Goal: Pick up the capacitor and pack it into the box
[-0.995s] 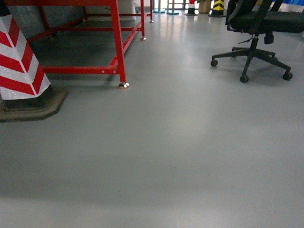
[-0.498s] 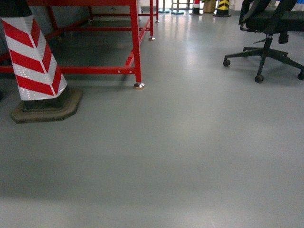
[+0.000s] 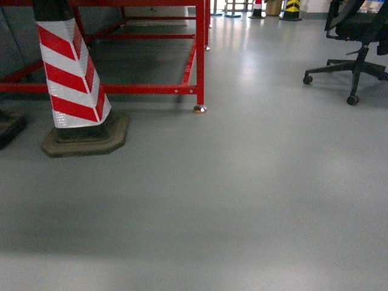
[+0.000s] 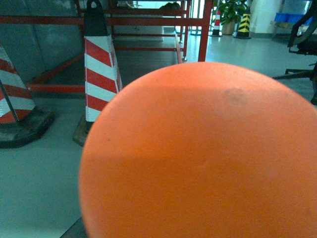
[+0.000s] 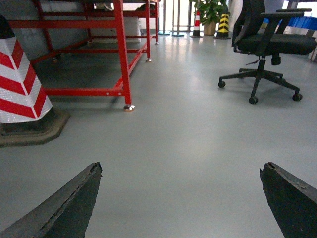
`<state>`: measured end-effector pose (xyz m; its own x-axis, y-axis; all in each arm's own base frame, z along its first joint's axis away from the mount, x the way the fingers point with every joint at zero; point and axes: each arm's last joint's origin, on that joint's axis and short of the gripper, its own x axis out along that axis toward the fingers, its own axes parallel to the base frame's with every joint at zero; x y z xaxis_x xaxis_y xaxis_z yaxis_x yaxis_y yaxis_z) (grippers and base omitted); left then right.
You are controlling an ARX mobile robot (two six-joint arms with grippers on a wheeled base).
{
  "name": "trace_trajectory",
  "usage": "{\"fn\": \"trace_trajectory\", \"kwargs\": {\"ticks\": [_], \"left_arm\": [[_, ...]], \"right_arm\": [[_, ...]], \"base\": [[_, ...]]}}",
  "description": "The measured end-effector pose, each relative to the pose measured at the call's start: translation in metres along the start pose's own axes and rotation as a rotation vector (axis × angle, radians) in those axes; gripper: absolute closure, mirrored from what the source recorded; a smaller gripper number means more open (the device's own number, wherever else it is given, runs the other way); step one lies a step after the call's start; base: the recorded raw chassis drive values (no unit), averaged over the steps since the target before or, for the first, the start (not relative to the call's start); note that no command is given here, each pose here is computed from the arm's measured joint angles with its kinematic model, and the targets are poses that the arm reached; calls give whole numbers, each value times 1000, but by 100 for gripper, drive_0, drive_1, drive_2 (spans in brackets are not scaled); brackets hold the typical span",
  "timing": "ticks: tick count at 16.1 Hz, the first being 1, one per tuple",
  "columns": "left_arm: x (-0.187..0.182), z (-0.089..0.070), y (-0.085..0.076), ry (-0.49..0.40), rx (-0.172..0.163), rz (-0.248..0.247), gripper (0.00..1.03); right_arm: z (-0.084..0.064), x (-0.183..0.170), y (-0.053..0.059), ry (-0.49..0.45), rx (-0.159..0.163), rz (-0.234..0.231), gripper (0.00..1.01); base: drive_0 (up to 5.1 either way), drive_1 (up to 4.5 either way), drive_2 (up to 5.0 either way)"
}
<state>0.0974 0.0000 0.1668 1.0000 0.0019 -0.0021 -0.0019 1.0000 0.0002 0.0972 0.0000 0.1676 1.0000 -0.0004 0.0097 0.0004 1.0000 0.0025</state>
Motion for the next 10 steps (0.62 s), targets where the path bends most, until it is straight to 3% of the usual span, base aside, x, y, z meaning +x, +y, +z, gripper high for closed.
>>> {"fn": "trace_trajectory", "kwargs": {"ticks": [10], "left_arm": [[0, 0, 0, -3, 0, -3, 59]], "right_arm": [[-1, 0, 0, 5, 0, -1, 3]], "base": [[-497, 239, 239]]}}
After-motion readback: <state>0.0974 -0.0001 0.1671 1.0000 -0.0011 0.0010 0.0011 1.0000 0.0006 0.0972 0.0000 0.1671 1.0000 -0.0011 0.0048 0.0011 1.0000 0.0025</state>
